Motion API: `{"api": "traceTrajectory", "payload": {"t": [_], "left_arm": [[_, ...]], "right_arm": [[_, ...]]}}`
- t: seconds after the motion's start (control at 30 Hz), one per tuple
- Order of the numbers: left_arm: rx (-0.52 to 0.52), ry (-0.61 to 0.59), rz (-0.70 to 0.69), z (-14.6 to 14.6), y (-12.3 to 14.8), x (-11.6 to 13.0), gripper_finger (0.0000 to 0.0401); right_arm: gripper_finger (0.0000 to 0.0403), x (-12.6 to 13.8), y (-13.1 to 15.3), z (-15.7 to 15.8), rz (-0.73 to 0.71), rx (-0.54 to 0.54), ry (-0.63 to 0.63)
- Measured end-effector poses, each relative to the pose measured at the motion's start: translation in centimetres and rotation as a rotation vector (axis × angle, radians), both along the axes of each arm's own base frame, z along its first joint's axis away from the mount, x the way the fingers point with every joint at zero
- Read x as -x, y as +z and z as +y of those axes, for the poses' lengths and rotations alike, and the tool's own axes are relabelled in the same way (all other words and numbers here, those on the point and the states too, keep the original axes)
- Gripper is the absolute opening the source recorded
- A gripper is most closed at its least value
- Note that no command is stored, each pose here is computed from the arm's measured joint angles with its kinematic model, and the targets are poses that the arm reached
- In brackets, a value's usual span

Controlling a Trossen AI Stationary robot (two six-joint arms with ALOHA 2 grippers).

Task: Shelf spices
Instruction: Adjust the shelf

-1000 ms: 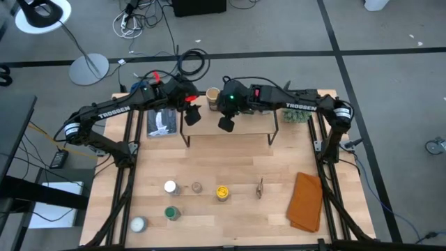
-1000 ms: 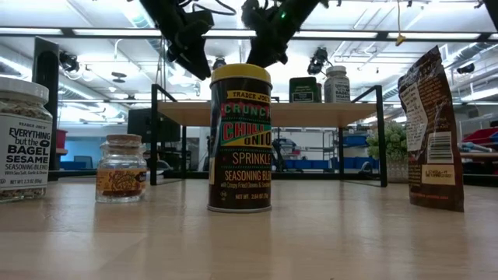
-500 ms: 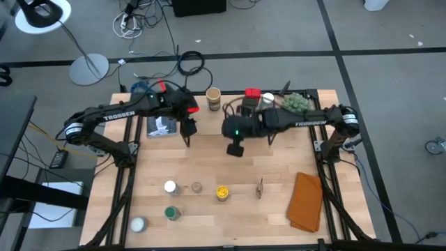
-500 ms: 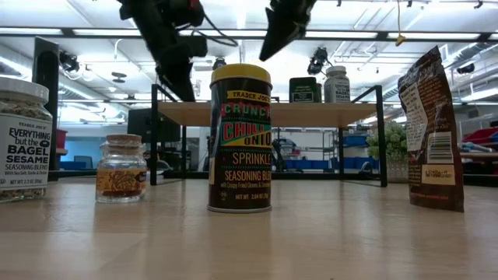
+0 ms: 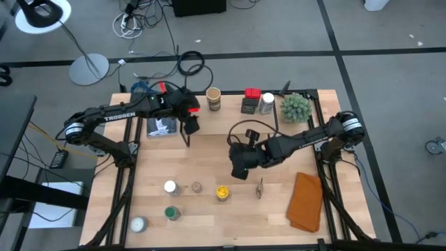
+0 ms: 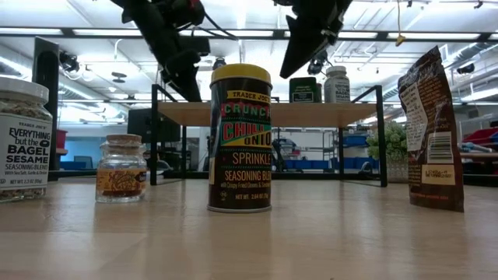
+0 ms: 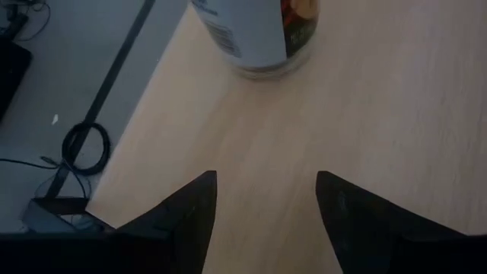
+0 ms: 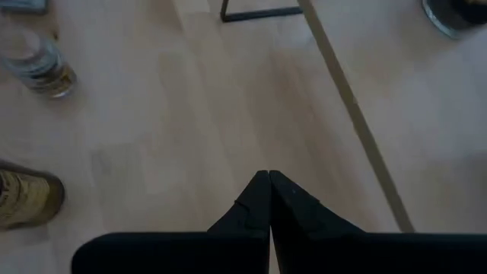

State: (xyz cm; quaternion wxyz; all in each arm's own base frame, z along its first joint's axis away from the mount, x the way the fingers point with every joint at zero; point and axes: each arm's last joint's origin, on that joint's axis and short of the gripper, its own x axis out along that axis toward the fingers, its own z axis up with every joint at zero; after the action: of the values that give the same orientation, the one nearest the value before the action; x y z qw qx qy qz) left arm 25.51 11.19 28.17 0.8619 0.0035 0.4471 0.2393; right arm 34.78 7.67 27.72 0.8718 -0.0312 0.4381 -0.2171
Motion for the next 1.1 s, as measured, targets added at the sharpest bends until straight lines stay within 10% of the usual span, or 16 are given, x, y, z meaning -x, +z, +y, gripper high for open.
{"api": "traceTrajectory", "payload": {"t": [1.1], "left_arm": [[0.065, -0.043, 0.000, -1.6, -1.1, -1.7, 0.0229]], "right_arm": [[0.0000, 0.0, -1.0, 1.0, -0.053, -0.006, -0.002]]}}
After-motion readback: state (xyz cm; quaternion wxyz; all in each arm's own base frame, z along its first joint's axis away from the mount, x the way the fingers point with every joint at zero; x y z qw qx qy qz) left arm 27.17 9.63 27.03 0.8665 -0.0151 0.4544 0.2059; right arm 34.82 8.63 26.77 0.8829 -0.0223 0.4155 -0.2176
